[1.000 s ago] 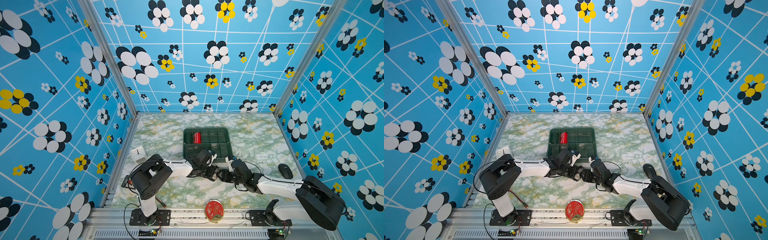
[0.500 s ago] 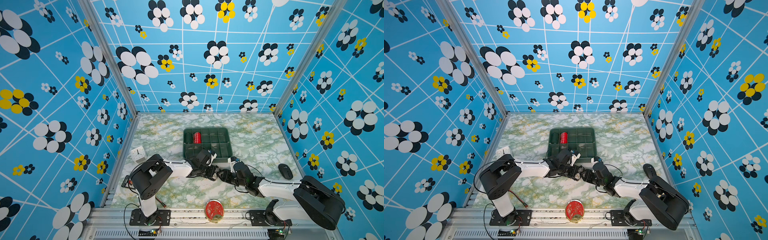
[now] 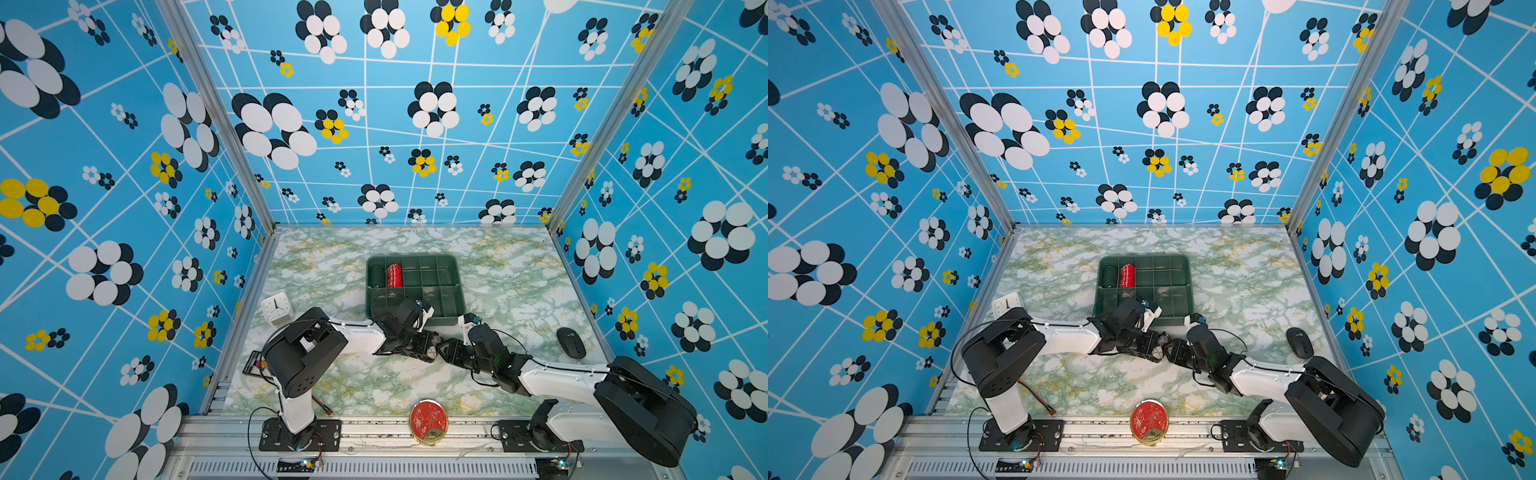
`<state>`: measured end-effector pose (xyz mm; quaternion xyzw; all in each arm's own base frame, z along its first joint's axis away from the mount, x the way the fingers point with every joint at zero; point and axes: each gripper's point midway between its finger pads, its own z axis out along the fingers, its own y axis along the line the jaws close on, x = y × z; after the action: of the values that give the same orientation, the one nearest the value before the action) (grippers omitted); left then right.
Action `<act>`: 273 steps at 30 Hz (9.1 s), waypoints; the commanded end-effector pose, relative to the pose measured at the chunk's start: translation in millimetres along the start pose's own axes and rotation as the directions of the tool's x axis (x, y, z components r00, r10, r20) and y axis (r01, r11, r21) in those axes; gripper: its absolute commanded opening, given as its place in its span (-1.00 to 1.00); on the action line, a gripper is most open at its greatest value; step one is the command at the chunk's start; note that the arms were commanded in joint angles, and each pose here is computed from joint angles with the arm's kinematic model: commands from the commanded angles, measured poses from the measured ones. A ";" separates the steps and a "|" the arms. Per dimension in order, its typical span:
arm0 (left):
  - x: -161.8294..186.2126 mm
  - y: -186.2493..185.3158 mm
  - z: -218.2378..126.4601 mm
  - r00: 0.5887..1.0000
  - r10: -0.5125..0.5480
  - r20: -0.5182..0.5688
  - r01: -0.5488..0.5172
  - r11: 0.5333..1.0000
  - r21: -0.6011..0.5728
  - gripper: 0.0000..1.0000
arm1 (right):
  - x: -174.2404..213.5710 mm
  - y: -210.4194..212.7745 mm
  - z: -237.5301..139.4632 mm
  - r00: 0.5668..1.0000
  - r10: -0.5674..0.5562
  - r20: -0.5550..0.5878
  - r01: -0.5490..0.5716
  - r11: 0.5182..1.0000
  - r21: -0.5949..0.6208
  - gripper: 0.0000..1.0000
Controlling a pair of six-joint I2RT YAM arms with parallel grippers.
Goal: Roll the socks
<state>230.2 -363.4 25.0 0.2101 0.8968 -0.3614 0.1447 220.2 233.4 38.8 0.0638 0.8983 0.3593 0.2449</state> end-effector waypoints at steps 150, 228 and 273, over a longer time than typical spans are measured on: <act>75.5 -11.5 -11.4 0.971 -0.007 -0.238 -0.017 0.995 -0.098 -0.83 | -4.7 1.9 -34.9 0.988 -0.128 -0.089 0.141 0.977 0.158 -0.11; 56.6 8.0 -43.4 0.903 0.365 -0.225 -0.405 0.899 -0.168 -0.81 | -123.6 43.9 39.2 0.978 -0.117 0.171 0.088 0.982 0.168 -0.04; 3.8 80.2 -151.1 0.991 0.089 0.096 -0.029 0.865 -0.502 -1.00 | -74.0 -2.8 -27.2 0.989 -0.144 -0.019 0.146 0.978 0.147 -0.22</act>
<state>248.1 -230.3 98.1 0.2248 0.9215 -0.1552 0.2760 270.1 205.7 81.1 0.0129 0.9190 0.3076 0.2464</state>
